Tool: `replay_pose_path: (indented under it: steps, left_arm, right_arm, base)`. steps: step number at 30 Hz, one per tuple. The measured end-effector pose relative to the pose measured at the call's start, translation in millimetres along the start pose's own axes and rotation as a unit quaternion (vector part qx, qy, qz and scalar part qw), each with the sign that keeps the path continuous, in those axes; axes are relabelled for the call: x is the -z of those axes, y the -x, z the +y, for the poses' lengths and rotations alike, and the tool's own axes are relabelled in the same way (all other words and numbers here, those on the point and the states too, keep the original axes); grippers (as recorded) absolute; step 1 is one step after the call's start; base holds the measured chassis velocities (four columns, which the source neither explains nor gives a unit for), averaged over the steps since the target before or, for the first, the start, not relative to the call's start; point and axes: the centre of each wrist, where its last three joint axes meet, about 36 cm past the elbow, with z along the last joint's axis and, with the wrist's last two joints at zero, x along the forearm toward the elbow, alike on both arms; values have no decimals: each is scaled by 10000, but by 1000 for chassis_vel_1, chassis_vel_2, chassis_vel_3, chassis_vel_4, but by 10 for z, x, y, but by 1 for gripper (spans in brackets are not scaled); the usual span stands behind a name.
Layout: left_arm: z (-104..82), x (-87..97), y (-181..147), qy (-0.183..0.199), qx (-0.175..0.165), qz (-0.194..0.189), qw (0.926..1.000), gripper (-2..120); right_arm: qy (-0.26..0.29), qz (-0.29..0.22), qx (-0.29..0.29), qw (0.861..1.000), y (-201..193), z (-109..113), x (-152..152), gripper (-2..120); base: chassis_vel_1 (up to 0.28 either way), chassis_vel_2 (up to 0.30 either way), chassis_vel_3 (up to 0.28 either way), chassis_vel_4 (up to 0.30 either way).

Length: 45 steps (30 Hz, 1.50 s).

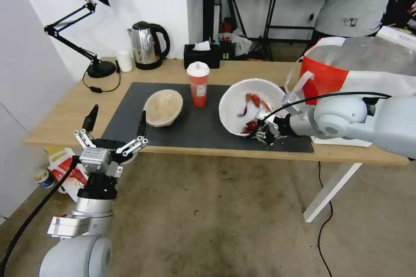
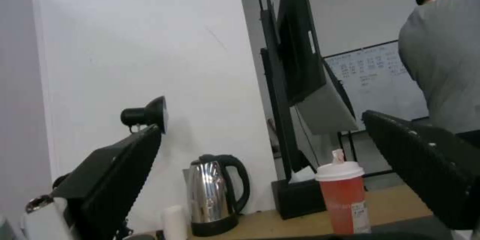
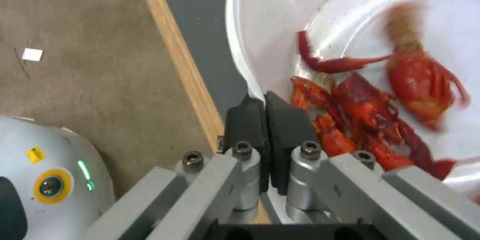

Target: Pick up the trash from the table and place it into the takeout bag.

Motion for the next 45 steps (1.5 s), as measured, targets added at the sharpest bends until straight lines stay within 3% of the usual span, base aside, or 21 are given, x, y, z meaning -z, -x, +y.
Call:
replay_pose_path:
  steps: [8, 25, 37, 45]
  left_arm:
    - [8, 1, 7, 6, -4, -24, 10000, 100]
    - [37, 45, 68, 34, -64, -13, 10000, 100]
    - [18, -16, 93, -2, -90, 15, 10000, 100]
    - [-34, -76, 121, -66, -140, 33, 9999, 100]
  right_arm:
    - [-5, 5, -7, 10000, -33, 5, 8, 0]
    - [1, -443, -287, 9986, -398, -245, 350, 0]
    - [-22, -1043, -301, 9941, -656, -155, 413, 0]
    - [-285, -1097, -250, 9932, -825, -33, 407, 0]
  base:
    - [0, 0, 0, 0]
    - [0, 0, 0, 0]
    - [0, 0, 0, 0]
    - [0, 0, 0, 0]
